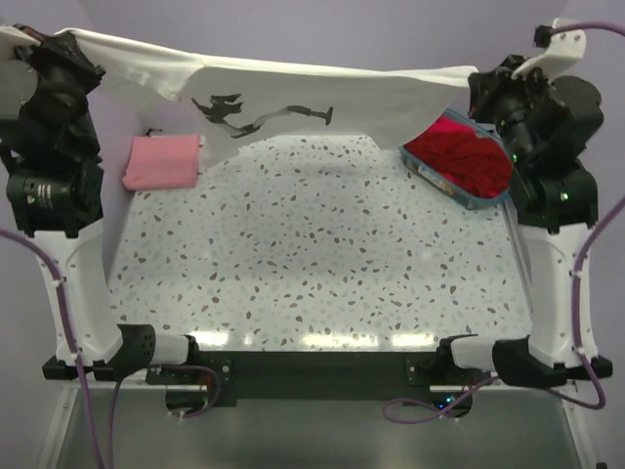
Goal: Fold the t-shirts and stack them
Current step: Flatten the tshirt out
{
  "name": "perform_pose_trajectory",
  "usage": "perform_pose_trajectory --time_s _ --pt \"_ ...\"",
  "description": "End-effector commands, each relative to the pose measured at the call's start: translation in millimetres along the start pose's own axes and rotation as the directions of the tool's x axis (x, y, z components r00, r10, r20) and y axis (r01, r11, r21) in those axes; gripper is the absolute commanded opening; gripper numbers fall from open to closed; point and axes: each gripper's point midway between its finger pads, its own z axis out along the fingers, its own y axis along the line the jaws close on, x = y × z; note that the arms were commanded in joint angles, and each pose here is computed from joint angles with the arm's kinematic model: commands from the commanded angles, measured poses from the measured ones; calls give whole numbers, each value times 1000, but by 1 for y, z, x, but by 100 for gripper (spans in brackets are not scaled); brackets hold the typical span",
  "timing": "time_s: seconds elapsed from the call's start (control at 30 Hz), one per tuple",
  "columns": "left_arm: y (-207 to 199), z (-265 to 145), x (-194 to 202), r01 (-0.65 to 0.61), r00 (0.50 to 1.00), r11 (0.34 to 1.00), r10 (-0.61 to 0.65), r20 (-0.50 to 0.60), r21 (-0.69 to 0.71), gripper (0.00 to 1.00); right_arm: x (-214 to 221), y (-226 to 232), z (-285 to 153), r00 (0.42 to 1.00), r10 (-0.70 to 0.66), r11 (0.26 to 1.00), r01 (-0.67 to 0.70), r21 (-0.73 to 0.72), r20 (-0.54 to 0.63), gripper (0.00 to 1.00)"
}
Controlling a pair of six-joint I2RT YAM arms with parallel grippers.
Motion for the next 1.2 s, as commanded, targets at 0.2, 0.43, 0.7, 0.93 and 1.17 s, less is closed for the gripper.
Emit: perform_pose_trajectory --time_s 0.2,0.43,0.7,0.93,1.17 --pt "18 -80 -112 -84 967 996 90 239 -35 0 -67 -26 -116 953 -195 979 173 110 230 0" --pt "3 -61 -96 -208 956 978 201 215 10 0 -69 -25 -119 946 -243 969 225 103 216 0" --pt "-5 32 127 -368 902 903 405 -151 224 0 86 -50 -10 937 -275 950 299 86 -215 0" --pt "60 62 363 -406 742 863 503 -443 300 0 267 -78 70 838 -274 941 334 47 -472 0" --pt "118 56 523 -383 561 867 493 -664 320 0 401 -89 118 761 -253 954 300 -21 -598 0"
